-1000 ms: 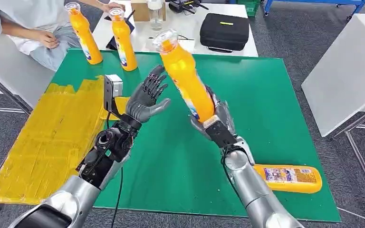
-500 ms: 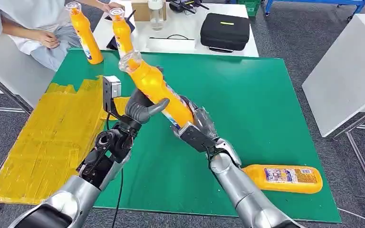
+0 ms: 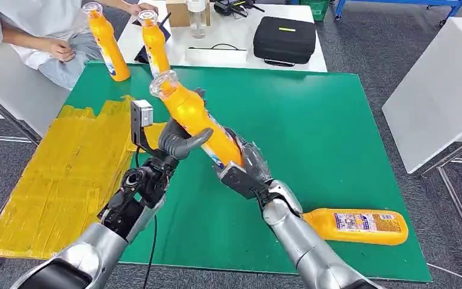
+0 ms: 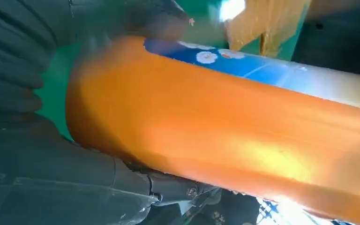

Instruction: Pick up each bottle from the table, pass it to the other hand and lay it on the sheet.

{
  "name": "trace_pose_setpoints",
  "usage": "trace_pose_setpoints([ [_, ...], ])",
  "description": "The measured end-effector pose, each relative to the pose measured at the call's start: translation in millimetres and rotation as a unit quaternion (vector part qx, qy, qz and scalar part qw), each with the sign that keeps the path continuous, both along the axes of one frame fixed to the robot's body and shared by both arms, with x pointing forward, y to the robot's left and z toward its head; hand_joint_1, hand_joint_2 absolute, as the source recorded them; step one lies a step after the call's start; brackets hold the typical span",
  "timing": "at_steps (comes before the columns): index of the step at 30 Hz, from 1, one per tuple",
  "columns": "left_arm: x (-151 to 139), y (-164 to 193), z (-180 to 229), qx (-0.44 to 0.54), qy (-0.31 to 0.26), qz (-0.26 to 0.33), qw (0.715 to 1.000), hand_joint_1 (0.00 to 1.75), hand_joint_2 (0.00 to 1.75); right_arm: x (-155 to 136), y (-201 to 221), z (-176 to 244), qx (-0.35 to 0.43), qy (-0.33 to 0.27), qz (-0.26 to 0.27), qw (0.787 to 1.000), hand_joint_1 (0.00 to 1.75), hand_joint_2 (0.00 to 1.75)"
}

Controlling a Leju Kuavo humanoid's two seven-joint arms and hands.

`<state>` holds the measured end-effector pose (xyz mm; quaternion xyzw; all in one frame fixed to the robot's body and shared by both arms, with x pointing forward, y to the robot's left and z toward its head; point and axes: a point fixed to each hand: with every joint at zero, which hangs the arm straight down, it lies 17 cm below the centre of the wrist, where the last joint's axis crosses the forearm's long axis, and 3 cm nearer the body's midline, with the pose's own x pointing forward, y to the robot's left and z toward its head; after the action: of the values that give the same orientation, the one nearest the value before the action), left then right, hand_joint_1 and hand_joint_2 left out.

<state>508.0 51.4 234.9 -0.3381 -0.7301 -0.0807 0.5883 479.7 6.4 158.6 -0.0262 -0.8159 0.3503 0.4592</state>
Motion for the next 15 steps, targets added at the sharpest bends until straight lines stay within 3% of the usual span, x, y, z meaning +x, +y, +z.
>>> trace_pose_setpoints([
  [15, -1.5, -11.2, -6.1, -0.003, 0.009, 0.004, 1.0, 1.75, 1.75, -7.4, -14.0, -11.2, -0.008, -0.006, -0.016, 1.0, 1.75, 1.75],
])
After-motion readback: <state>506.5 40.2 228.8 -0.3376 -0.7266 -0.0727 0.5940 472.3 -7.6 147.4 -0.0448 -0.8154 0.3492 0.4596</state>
